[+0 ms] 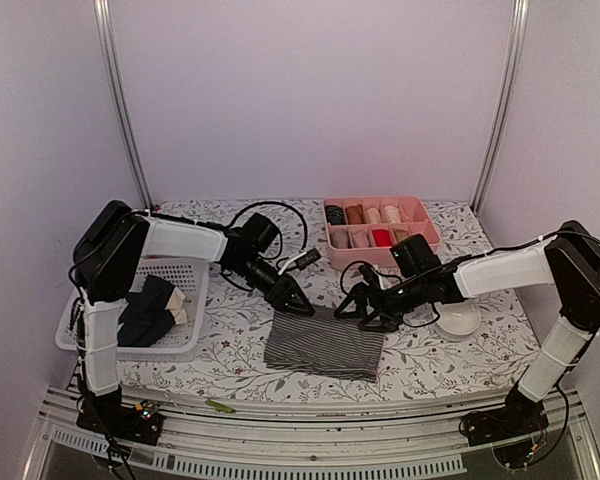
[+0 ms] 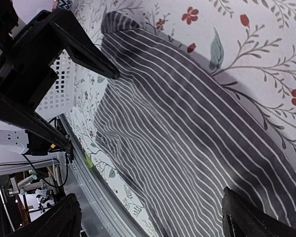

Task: Roll the underwear
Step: Smooth out the underwear at the center of the board.

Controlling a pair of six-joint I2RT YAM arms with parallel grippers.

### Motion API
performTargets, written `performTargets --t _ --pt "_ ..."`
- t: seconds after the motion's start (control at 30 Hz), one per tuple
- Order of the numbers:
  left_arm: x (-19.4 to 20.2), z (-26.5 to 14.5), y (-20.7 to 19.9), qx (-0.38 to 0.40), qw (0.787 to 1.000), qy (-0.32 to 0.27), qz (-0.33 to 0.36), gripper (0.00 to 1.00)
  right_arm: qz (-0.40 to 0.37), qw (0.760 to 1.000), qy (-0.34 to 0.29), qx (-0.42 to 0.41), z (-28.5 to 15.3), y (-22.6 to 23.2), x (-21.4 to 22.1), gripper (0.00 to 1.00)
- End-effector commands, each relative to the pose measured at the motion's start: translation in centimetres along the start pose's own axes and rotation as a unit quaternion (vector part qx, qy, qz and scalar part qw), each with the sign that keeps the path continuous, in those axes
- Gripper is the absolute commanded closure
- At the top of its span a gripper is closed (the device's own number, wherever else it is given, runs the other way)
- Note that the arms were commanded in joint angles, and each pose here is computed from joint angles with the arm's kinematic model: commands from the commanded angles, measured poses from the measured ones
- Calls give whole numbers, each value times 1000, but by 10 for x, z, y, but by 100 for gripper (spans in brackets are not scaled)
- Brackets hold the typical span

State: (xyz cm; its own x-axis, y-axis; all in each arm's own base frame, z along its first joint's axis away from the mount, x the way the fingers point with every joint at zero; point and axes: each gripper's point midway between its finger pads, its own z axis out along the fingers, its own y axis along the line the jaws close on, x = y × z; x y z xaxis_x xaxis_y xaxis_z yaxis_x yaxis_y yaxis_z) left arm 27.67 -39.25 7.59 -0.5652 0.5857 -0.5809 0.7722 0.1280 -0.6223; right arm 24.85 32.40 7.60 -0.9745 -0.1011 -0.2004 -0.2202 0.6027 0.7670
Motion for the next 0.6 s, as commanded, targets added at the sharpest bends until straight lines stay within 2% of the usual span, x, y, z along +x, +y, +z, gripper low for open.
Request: performTargets --t 0.0,0.1,0.17,0.3,0.4,0.47,0.5,0.57 --pt "1 -18 47 -59 996 -18 -61 27 35 999 18 20 14 -31 5 2" --pt "16 -25 83 -133 987 1 -95 31 53 997 26 53 19 -52 5 3" --pt "26 -29 94 -166 980 19 -103 34 54 996 34 69 22 -59 5 3" --pt "44 -40 94 -207 971 38 -116 39 34 995 44 85 33 -65 -7 4" --pt "50 -52 88 -230 967 38 -103 41 -3 995 52 82 37 -54 -19 10" --pt "31 -64 67 -214 975 4 -53 37 -48 995 47 71 27 -34 -23 13" --pt "20 -69 48 -191 981 -18 -13 34 -69 995 38 62 19 -21 -24 14" --pt "0 -81 16 -179 979 -48 90 32 -119 992 8 49 -3 6 -26 16"
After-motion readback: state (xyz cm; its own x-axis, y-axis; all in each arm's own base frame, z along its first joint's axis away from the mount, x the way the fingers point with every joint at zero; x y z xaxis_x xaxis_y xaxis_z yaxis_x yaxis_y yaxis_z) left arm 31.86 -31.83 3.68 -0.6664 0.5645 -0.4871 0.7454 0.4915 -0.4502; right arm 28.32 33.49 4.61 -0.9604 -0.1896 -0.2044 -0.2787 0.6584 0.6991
